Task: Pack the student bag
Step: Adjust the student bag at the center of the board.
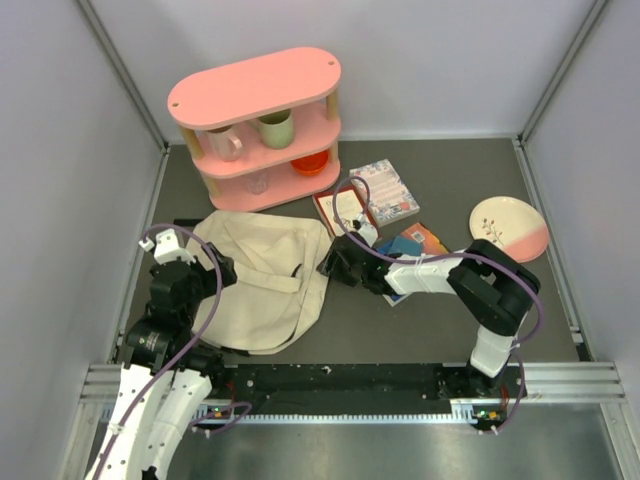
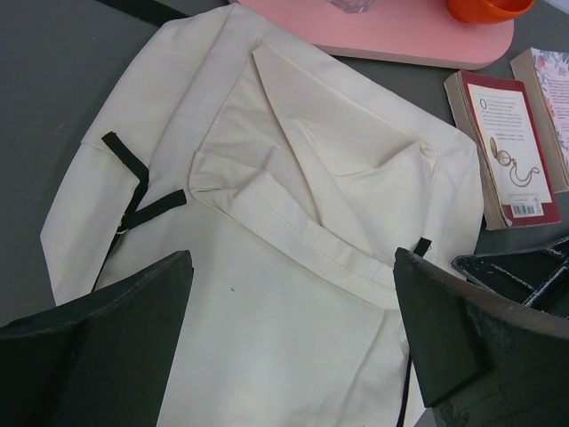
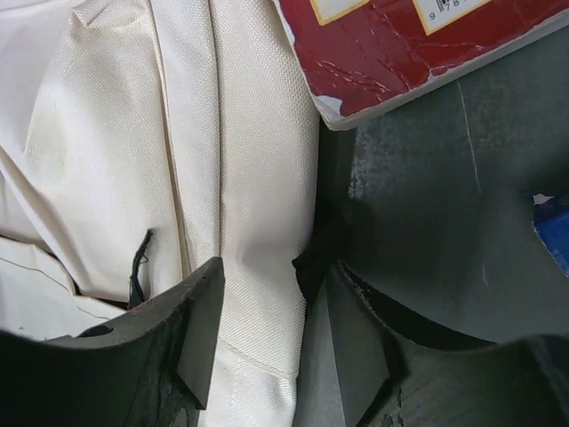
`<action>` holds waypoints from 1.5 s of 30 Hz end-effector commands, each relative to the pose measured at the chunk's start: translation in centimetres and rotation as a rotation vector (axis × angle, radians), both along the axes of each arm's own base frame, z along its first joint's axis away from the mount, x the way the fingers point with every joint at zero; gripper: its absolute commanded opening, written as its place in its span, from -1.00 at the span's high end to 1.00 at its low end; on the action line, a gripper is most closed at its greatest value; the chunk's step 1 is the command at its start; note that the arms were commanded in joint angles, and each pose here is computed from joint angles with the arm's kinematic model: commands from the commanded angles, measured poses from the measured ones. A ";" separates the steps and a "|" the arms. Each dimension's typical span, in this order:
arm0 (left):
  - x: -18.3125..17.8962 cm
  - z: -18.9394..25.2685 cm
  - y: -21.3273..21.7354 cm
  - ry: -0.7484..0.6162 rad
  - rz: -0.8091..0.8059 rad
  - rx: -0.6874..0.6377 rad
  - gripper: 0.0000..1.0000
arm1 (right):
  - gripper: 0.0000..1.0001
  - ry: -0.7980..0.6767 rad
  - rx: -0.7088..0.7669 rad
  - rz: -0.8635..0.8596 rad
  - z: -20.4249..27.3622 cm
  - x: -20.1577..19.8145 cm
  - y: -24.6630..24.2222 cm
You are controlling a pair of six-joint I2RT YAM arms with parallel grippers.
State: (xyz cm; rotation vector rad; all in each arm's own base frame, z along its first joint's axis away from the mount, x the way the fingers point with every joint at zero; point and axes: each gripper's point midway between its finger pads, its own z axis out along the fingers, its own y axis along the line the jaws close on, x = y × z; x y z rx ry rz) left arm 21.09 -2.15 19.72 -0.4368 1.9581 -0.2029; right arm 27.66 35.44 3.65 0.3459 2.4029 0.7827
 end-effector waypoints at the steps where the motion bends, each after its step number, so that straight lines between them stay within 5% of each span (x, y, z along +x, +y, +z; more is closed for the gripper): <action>1: 0.5 0.7 -0.2 -0.027 -0.002 -0.013 -0.97 | 0.02 -0.012 0.003 0.022 0.1 -0.1 0.8; 9: 0.6 0.7 -0.3 -0.025 -0.003 -0.014 -0.97 | 0.32 -0.037 0.017 0.044 1.0 0.0 1.3; 15: 0.5 0.5 -0.2 -0.021 -0.003 -0.012 -0.97 | 0.34 -0.052 0.028 0.056 1.7 0.2 1.5; 17: 0.5 0.5 -0.3 -0.021 -0.004 -0.014 -0.97 | 0.30 -0.051 0.028 0.064 1.8 0.1 1.6; 19: 0.5 0.6 -0.3 -0.022 -0.005 -0.013 -0.96 | -0.04 -0.041 0.031 0.059 1.8 0.1 1.7; 23: 0.6 0.6 -0.3 -0.022 -0.006 -0.015 -0.96 | -0.11 -0.025 0.037 0.054 1.3 -0.1 1.8; 31: 0.6 0.5 -0.3 -0.020 -0.007 -0.015 -0.96 | 0.30 -0.005 0.025 0.055 -0.1 -0.2 1.8; 32: 0.6 0.6 -0.3 -0.020 -0.006 -0.014 -0.96 | 0.63 -0.004 0.028 0.055 -0.1 -0.3 1.8; 35: 0.6 0.6 -0.3 -0.020 -0.007 -0.016 -0.96 | 1.00 -0.004 0.020 0.049 -0.2 -0.2 1.6; 45: 0.7 0.3 -0.5 -0.006 -0.012 -0.015 -0.96 | 1.00 -0.074 0.049 0.090 2.7 0.2 2.2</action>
